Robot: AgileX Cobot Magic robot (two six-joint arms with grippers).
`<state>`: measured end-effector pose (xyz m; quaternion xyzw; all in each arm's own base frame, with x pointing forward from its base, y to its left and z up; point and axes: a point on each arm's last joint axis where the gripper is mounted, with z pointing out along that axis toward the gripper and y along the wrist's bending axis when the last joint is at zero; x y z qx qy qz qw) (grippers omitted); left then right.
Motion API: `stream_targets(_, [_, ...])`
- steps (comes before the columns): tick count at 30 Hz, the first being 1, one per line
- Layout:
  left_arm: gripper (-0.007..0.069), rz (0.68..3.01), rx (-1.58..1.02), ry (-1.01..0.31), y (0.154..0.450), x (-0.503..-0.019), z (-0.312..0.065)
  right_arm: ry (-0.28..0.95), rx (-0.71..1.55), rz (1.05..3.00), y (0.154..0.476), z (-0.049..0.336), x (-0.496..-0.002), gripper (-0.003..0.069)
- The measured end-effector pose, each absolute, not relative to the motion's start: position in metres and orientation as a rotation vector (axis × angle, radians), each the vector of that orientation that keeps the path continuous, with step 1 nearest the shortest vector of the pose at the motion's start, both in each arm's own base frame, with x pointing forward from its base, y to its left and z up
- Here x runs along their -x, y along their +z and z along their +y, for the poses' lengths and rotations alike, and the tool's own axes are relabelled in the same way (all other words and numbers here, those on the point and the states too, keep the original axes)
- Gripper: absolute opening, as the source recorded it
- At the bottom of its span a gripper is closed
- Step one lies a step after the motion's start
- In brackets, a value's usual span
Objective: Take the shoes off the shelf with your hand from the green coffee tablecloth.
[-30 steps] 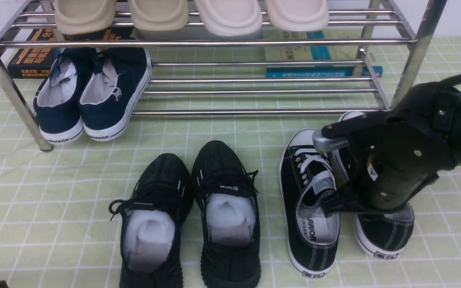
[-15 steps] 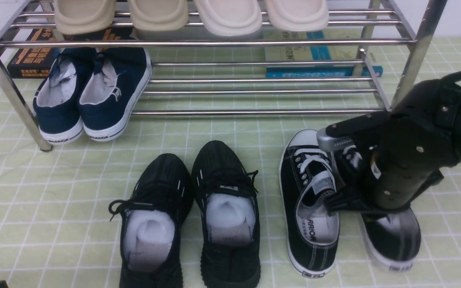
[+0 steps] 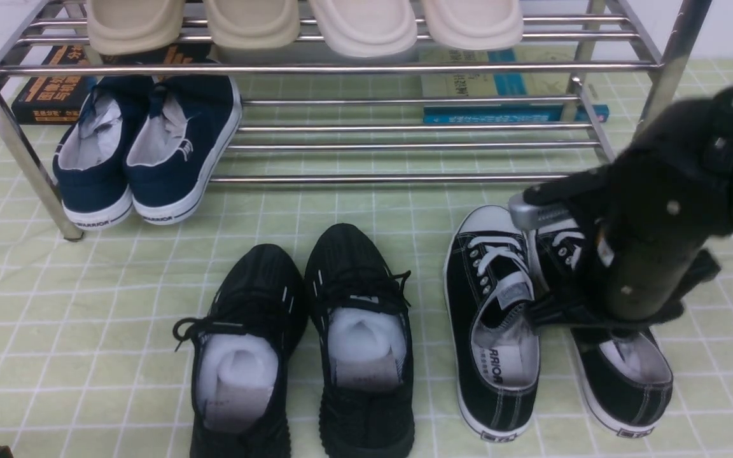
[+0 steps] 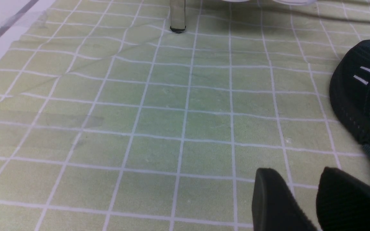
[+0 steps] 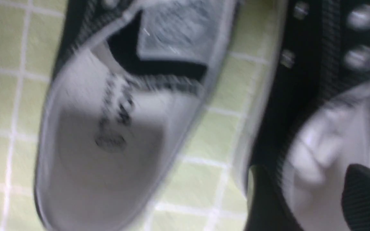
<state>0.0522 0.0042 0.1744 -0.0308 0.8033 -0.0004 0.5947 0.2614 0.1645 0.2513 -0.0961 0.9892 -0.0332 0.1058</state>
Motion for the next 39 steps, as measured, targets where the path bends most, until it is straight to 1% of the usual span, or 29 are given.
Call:
stream_targets(2, [0.0242,1.866,0.071,-0.001,0.174,-0.052,0.004,-0.133,0.362,2.924,0.27,0.161,-0.257,0.0354])
stream_targets(5, [0.0242,1.866,0.071,-0.001,0.174,-0.052,0.004,-0.107,0.482,2.853,0.296,0.157,-0.252,0.0336])
stream_targets(8, [0.0242,1.866,0.071,-0.001,0.174,-0.052,0.004,-0.07,0.561,2.779,0.32,0.148,-0.239,0.0293])
stream_targets(10, [0.0242,1.866,0.071,-0.001,0.174,-0.052,0.004,-0.032,0.568,2.736,0.334,0.143,-0.229,0.0262])
stream_targets(11, [0.0242,1.866,0.071,-0.001,0.174,-0.052,0.004,-0.002,0.564,2.694,0.347,0.136,-0.219,0.0232])
stream_targets(14, [0.0242,1.866,0.071,-0.001,0.174,-0.052,0.004,0.053,0.544,2.622,0.369,0.119,-0.194,0.0178])
stream_targets(15, [0.0242,1.866,0.071,-0.001,0.174,-0.052,0.004,0.054,0.541,2.616,0.369,0.118,-0.192,0.0174])
stream_targets(17, [0.0242,1.866,0.071,-0.001,0.174,-0.052,0.004,0.102,0.512,2.531,0.387,0.096,-0.161,0.012])
stream_targets(19, [0.0242,1.866,0.071,-0.001,0.174,-0.052,0.004,0.12,0.501,2.497,0.391,0.086,-0.147,0.01])
stream_targets(20, [0.0242,1.866,0.071,-0.001,0.174,-0.052,0.004,0.141,0.488,2.458,0.393,0.073,-0.127,0.0076])
stream_targets(23, [0.0242,1.866,0.071,-0.001,0.174,-0.052,0.004,0.182,0.467,2.4,0.385,0.05,-0.093,0.0036])
stream_targets(24, [0.0242,1.866,0.071,-0.001,0.174,-0.052,0.004,0.236,0.45,2.343,0.376,0.043,-0.081,0.0013])
stream_targets(26, [0.0242,1.866,0.071,-0.001,0.174,-0.052,0.004,0.321,0.418,2.244,0.365,0.037,-0.069,-0.0003])
stream_targets(28, [0.0242,1.866,0.071,-0.001,0.174,-0.052,0.004,0.427,0.387,2.084,0.345,0.035,-0.061,-0.0014])
stream_targets(30, [0.0242,1.866,0.071,-0.001,0.174,-0.052,0.004,0.485,0.37,1.955,0.327,0.036,-0.059,-0.0015])
stream_targets(32, [0.0242,1.866,0.071,-0.001,0.174,-0.052,0.004,0.525,0.358,1.847,0.311,0.038,-0.06,-0.0015])
stream_targets(33, [0.0242,1.866,0.071,-0.001,0.174,-0.052,0.004,0.535,0.354,1.821,0.311,0.038,-0.06,-0.0015])
stream_targets(34, [0.0242,1.866,0.071,-0.001,0.174,-0.052,0.004,0.56,0.347,1.75,0.295,0.039,-0.06,-0.0015])
stream_targets(35, [0.0242,1.866,0.071,-0.001,0.174,-0.052,0.004,0.565,0.344,1.738,0.296,0.039,-0.061,-0.0015])
stream_targets(36, [0.0242,1.866,0.071,-0.001,0.174,-0.052,0.004,0.567,0.328,1.699,0.286,0.04,-0.061,-0.0015])
stream_targets(39, [0.0242,1.866,0.071,-0.001,0.174,-0.052,0.004,0.605,0.354,1.656,0.272,0.041,-0.062,-0.0013])
